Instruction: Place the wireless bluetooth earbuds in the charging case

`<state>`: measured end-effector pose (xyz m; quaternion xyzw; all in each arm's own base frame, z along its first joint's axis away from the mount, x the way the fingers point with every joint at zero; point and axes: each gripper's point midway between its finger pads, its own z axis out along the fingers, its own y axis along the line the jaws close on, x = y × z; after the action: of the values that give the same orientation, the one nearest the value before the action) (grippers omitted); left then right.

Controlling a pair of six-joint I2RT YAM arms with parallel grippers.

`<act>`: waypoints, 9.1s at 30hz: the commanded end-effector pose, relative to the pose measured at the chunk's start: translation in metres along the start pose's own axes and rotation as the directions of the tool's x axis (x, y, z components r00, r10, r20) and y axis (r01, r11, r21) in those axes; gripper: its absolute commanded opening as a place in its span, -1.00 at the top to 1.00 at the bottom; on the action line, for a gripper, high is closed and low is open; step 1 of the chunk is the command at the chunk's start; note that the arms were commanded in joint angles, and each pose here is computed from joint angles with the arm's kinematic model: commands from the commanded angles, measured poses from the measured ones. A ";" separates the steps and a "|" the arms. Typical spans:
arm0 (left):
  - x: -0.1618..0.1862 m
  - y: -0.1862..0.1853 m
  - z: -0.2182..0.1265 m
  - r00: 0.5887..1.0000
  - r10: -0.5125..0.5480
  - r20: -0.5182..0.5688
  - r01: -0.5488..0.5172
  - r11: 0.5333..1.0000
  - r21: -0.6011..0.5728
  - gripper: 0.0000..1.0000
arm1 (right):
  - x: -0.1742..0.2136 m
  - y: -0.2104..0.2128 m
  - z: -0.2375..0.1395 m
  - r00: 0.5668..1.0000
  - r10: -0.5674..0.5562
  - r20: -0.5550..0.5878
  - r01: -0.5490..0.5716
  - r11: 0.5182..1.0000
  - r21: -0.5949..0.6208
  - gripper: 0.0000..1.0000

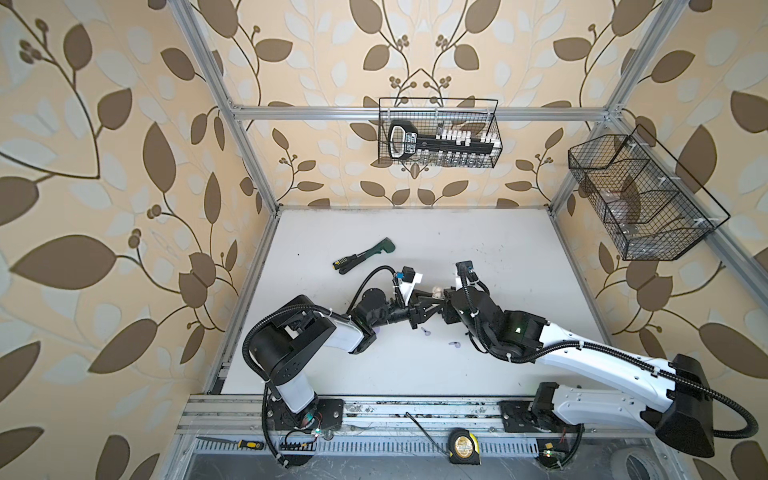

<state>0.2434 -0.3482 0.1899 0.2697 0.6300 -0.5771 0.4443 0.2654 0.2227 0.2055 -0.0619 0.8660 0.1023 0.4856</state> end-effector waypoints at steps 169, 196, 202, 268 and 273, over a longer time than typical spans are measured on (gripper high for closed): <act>-0.015 -0.070 -0.031 0.828 0.544 0.137 -0.560 0.816 0.144 1.00 | -0.011 0.020 -0.080 0.998 -0.040 -0.048 0.030 0.979 -0.203 0.26; -0.010 -0.069 -0.025 0.844 0.523 0.121 -0.536 0.824 0.180 1.00 | 0.009 0.004 0.029 0.982 0.074 -0.173 -0.131 0.928 -0.347 -0.32; -0.011 -0.071 -0.025 0.843 0.523 0.125 -0.538 0.823 0.185 1.00 | 0.004 0.024 0.012 0.993 0.028 -0.115 -0.073 0.907 -0.416 -0.32; 0.030 0.216 -0.090 0.817 -0.566 0.106 0.397 0.421 -0.816 1.00 | 0.024 -0.034 0.040 0.977 0.131 -0.167 -0.158 0.975 -0.159 -0.32; 0.033 0.214 -0.090 0.802 -0.586 0.113 0.415 0.411 -0.812 1.00 | 0.025 -0.033 0.042 0.976 0.127 -0.177 -0.155 0.975 -0.157 -0.31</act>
<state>0.3867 -0.2226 0.0450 -0.1071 0.9119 -0.2913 0.2688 0.2912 0.1966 0.1493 -0.0511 0.8957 0.1971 0.3953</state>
